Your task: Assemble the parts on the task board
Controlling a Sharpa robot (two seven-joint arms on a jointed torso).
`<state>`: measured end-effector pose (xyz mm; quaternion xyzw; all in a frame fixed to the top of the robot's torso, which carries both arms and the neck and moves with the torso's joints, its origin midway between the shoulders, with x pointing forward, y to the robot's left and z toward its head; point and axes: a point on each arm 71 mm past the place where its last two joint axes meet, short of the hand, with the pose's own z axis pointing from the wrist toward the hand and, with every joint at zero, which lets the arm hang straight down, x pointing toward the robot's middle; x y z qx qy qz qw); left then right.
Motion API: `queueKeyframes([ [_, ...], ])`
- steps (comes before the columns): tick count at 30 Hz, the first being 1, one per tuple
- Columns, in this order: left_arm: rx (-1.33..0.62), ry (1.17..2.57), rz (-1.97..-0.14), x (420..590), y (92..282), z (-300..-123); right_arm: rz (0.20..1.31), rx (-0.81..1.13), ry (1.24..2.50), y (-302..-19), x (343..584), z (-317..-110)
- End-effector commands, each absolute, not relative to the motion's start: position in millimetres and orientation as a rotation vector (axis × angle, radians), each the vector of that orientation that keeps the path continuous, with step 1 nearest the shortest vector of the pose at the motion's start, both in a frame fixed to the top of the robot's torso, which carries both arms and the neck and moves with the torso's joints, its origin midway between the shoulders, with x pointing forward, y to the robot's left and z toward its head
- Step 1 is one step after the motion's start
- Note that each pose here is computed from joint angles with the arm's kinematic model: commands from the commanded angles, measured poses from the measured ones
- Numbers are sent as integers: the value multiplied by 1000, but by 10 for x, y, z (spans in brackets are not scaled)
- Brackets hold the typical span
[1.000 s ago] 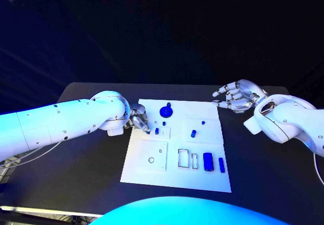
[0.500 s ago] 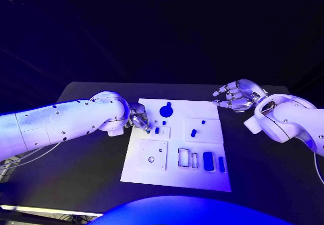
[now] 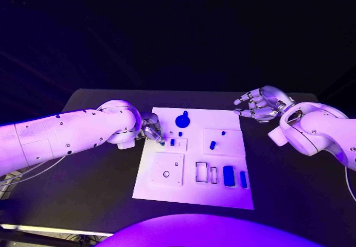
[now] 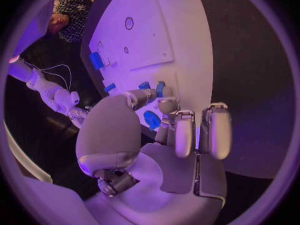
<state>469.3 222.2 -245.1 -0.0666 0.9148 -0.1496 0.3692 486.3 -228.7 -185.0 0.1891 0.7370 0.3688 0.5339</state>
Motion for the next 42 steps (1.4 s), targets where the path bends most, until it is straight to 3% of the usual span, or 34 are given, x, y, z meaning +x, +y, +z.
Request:
queueKeyframes([
  [1, -152, 2350, -380, 4685, 2214, -2452, 889, 429, 1764, -2273, 4855, -1854],
  [42, -168, 2383, -385, 4664, 2173, -2562, 889, 430, 1764, -2278, 4852, -1855],
])
